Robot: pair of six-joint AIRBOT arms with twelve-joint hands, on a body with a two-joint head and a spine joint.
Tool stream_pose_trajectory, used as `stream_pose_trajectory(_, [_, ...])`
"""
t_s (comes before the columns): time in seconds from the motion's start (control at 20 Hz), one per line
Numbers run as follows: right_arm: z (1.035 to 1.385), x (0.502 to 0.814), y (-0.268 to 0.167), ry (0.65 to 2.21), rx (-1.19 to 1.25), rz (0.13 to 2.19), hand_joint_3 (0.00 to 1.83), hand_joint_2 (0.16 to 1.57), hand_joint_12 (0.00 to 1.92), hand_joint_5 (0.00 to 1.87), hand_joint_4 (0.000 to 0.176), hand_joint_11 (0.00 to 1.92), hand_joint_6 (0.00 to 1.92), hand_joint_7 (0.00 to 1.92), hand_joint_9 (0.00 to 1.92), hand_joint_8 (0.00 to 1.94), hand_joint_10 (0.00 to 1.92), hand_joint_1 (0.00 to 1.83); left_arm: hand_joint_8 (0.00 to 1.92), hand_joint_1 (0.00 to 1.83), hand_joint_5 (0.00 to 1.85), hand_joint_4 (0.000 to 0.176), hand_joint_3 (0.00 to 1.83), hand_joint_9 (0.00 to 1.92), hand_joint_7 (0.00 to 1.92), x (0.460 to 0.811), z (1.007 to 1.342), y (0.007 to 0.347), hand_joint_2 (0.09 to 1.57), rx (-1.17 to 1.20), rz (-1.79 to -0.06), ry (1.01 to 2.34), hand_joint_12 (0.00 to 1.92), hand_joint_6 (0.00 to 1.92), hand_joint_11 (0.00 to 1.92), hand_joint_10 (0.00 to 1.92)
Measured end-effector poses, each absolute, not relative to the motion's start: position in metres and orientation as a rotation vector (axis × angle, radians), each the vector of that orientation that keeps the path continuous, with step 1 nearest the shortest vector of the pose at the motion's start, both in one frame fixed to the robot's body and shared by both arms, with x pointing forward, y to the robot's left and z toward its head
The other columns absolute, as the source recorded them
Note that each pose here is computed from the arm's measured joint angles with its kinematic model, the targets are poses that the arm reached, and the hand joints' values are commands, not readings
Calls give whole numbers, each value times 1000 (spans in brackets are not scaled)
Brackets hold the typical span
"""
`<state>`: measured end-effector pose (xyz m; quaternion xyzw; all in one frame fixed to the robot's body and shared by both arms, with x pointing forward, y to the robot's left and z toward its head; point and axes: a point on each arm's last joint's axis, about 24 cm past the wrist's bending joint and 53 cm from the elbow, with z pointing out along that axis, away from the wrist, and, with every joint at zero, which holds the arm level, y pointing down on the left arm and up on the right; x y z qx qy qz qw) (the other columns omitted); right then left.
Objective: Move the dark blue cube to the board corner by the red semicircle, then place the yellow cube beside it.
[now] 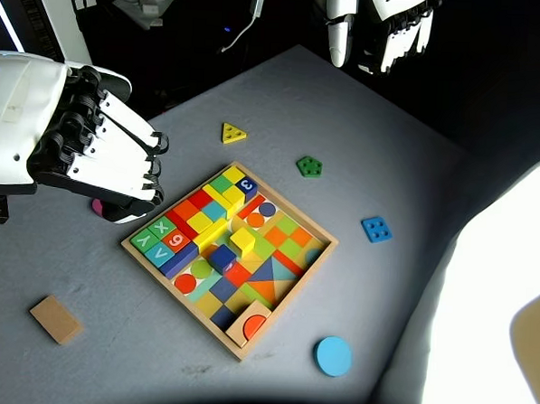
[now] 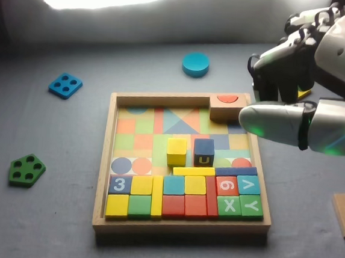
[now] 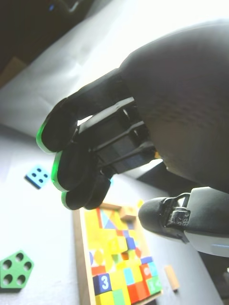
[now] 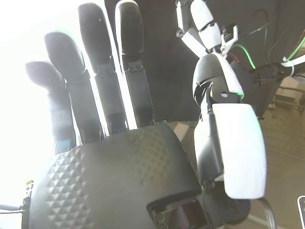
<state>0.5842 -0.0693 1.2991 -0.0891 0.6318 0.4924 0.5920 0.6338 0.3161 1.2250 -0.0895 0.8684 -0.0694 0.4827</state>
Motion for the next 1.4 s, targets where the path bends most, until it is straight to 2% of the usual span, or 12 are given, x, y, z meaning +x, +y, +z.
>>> stream_pose_trajectory(0.1, [1298, 584, -69, 1471, -212, 1139, 37, 1198, 307, 200, 0, 0, 77, 230, 110, 6, 74, 54, 1, 22, 143, 15, 18, 185, 161, 633, 1224, 317, 1264, -220, -167, 2121, 723, 4, 0, 21])
stream_pose_trajectory(0.2, [1300, 584, -70, 1465, -212, 1142, 17, 1195, 492, 230, 0, 0, 58, 263, 150, 6, 64, 83, 0, 18, 121, 18, 11, 184, 144, 634, 1225, 316, 1272, -218, -168, 2117, 739, 0, 0, 11])
stream_pose_trajectory(0.25, [1300, 584, -70, 1459, -218, 1134, 11, 1196, 471, 238, 0, 0, 48, 260, 152, 3, 53, 105, 0, 42, 126, 19, 8, 188, 141, 634, 1226, 316, 1272, -216, -168, 2113, 734, 2, 0, 11])
stream_pose_trajectory(0.35, [1298, 584, -69, 1467, -230, 1119, 8, 1206, 333, 227, 0, 0, 27, 242, 137, 1, 30, 102, 5, 77, 146, 10, 4, 203, 159, 633, 1224, 316, 1268, -219, -169, 2118, 742, 9, 0, 13])
stream_pose_trajectory(0.5, [1292, 589, -66, 1464, -248, 1060, 3, 1206, 406, 225, 0, 0, 14, 266, 161, 5, 26, 86, 4, 70, 132, 17, 1, 205, 152, 634, 1225, 316, 1270, -218, -167, 2117, 720, 5, 0, 8])
stream_pose_trajectory(0.65, [1278, 599, -59, 1482, -261, 1044, 0, 1201, 176, 192, 0, 0, 1, 224, 113, 1, 3, 23, 0, 8, 122, 12, 0, 188, 146, 634, 1225, 316, 1265, -218, -168, 2118, 635, 0, 0, 2])
stream_pose_trajectory(0.8, [1263, 607, -45, 1498, -295, 1028, 0, 1168, 149, 172, 0, 0, 0, 191, 96, 0, 0, 0, 1, 0, 122, 8, 0, 163, 141, 633, 1225, 315, 1243, -218, -172, 2118, 568, 5, 0, 2])
stream_pose_trajectory(0.95, [1249, 623, -33, 1531, -279, 1023, 0, 1146, 196, 378, 7, 0, 80, 212, 96, 8, 0, 0, 1, 0, 98, 14, 0, 139, 118, 633, 1224, 314, 1230, -211, -169, 2121, 514, 1, 0, 3])
stream_pose_trajectory(1.0, [1242, 628, -29, 1547, -277, 1019, 0, 1141, 117, 485, 11, 0, 102, 214, 77, 5, 0, 0, 4, 0, 103, 12, 0, 144, 128, 632, 1222, 314, 1226, -211, -169, 2125, 530, 2, 0, 4])
stream_pose_trajectory(1.1, [1225, 632, -23, 1598, -283, 1014, 0, 1150, 8, 639, 2, 0, 128, 212, 53, 0, 0, 0, 2, 0, 104, 12, 0, 138, 124, 631, 1221, 315, 1213, -211, -164, 2130, 536, 0, 0, 2])
stream_pose_trajectory(1.25, [1201, 635, -16, 1696, -261, 1021, 2, 1175, 3, 822, 0, 1, 88, 236, 53, 0, 2, 0, 4, 0, 109, 5, 0, 143, 130, 631, 1221, 316, 1221, -214, -165, 2130, 529, 3, 0, 4])
stream_pose_trajectory(1.4, [1191, 640, -13, 1718, -262, 1013, 2, 1179, 4, 866, 0, 3, 83, 237, 58, 0, 3, 0, 0, 0, 101, 13, 1, 131, 126, 631, 1221, 316, 1225, -213, -163, 2129, 500, 0, 0, 0])
